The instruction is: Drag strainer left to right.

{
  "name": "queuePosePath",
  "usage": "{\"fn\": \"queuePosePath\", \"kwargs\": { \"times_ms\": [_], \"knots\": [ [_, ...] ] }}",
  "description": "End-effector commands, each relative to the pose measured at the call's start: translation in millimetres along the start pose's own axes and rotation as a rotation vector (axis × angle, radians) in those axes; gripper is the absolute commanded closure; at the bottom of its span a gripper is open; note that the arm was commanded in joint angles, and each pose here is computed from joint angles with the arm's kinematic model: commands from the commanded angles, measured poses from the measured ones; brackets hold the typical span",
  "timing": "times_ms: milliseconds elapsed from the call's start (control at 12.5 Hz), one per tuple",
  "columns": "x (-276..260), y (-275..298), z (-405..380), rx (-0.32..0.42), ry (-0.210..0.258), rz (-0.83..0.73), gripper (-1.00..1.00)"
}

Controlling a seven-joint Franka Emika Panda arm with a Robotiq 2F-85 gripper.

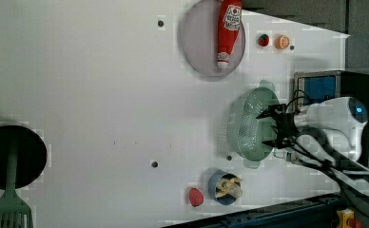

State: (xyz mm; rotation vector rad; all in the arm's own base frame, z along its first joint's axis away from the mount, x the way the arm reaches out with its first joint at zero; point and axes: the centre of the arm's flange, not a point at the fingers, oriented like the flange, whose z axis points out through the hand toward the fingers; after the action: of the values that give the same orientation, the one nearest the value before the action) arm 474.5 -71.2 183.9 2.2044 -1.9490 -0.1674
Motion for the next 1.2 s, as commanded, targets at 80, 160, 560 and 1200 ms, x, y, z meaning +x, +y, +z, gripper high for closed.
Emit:
{"fn": "queuePosePath", "kwargs": {
  "times_ms": [80, 160, 560, 1200],
  "knots": [
    [-12, -15, -147, 0.183, 0.047, -0.312, -1.0],
    [-9, -9, -183, 0.189, 0.055, -0.384, -1.0],
    [-2, 47, -344, 0.188, 0.043, -0.613, -1.0],
    [-5, 87, -426, 0.149, 0.041, -0.7, -1.0]
  ]
}}
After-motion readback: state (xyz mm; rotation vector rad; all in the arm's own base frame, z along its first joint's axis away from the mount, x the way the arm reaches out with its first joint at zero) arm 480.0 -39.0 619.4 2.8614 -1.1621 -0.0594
